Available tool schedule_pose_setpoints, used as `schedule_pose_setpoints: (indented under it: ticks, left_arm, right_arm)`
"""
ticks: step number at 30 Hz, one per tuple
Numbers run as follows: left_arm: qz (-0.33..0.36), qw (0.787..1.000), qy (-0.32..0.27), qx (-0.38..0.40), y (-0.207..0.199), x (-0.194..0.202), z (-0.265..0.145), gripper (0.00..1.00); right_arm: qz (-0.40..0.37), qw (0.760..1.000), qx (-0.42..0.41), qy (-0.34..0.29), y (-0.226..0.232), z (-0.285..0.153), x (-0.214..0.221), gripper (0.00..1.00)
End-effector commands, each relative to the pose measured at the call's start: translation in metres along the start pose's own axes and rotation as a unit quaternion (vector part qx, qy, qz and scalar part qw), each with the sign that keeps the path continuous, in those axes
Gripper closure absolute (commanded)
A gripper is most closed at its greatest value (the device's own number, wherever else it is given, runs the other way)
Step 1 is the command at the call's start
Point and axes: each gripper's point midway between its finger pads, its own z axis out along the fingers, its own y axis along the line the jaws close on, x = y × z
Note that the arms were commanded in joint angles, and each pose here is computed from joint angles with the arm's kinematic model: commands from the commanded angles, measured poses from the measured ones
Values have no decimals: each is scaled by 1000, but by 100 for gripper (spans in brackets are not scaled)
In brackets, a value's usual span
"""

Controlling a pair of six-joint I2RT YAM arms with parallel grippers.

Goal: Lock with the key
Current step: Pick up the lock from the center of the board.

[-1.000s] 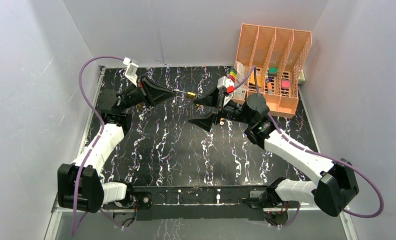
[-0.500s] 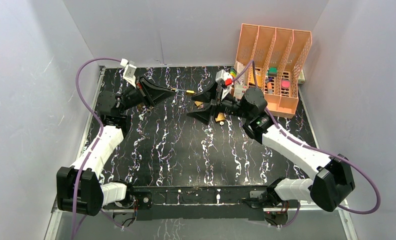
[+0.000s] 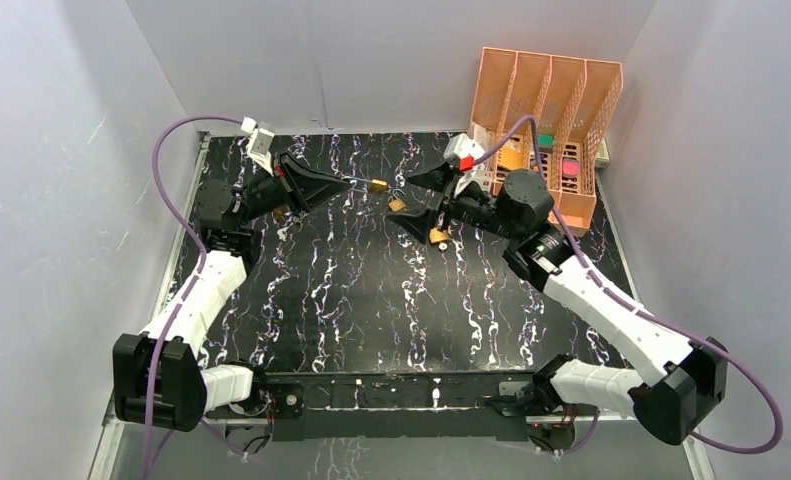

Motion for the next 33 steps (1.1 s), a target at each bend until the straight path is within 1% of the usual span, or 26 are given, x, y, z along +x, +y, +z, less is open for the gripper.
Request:
schedule_pose_setpoints:
  ticks: [1, 4, 12, 20, 25, 29, 33]
  left_arm:
    - [55, 998, -22, 20, -21, -26, 2, 100]
    - [57, 998, -21, 22, -23, -26, 2, 100]
    - [56, 998, -16, 30, -26, -25, 1, 100]
    - [51, 998, -11, 35, -25, -21, 1, 100]
    - [50, 998, -11, 36, -23, -20, 2, 100]
    - [49, 998, -13, 34, -22, -20, 2, 100]
    - [52, 998, -19, 30, -19, -21, 2, 100]
  right_arm:
    - [-41, 999, -15, -32, -7, 15, -10, 9]
    - [-41, 998, -40, -32, -6, 25, -11, 12]
    - [-12, 994, -101, -48, -8, 28, -21, 27]
    - [8, 990, -125, -58, -4, 32, -24, 30]
    - [32, 987, -148, -46, -4, 42, -24, 33]
    - [54, 983, -175, -32, 0, 48, -23, 40]
    - [74, 979, -188, -12, 3, 50, -21, 49]
